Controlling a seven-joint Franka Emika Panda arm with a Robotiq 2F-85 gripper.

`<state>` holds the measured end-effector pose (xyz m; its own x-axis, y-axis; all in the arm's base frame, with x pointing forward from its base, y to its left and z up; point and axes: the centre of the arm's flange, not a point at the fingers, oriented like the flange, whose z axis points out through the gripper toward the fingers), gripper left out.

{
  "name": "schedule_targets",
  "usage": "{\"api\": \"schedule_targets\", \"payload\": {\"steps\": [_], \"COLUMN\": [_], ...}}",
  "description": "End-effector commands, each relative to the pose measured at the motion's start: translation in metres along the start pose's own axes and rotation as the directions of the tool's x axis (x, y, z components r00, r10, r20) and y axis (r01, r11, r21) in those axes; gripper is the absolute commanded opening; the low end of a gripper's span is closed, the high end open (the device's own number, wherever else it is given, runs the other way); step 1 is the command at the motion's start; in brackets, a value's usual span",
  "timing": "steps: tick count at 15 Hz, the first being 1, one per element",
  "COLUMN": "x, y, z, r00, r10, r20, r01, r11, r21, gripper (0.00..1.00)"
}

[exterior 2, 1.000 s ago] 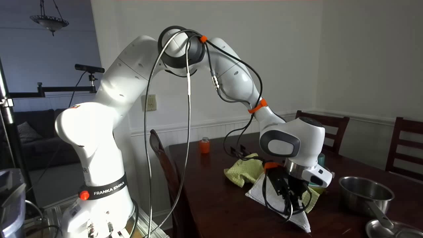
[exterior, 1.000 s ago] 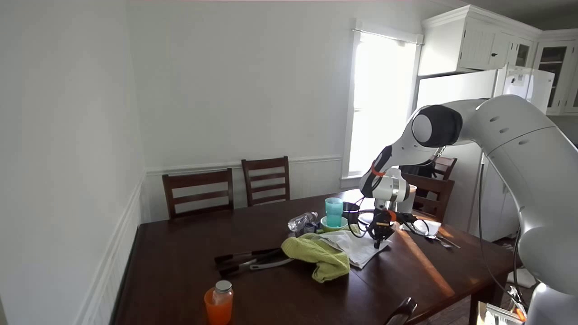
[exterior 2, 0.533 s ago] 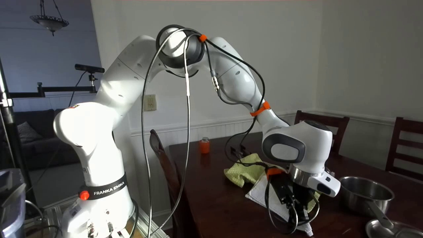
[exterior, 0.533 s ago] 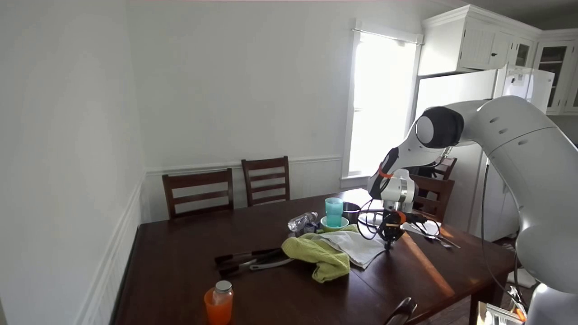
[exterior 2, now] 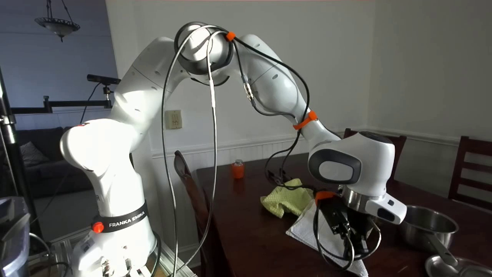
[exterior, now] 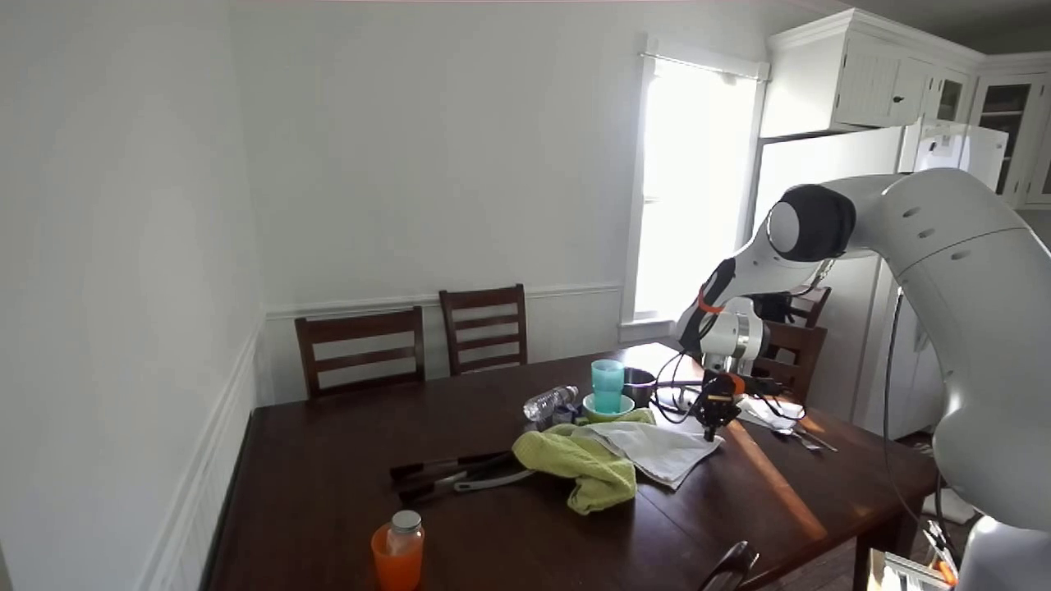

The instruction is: Unfold the white napkin

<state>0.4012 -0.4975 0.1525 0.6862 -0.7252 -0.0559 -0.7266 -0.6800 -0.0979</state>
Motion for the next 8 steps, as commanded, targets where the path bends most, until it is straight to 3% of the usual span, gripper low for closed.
{"api": "schedule_targets", "payload": {"steps": [1, 8], "x": [0.002, 0.001], "y": [-0.024, -0.047], "z": [-0.032, 0.018], "r00": [0.999, 0.998], "r10": [-0.002, 0.044], "r20": [-0.052, 0.051], "r01": [0.006, -0.046], "r11": [0.998, 0.998], "r21": [0.063, 0.05], "gripper": [0.0, 0.0]}}
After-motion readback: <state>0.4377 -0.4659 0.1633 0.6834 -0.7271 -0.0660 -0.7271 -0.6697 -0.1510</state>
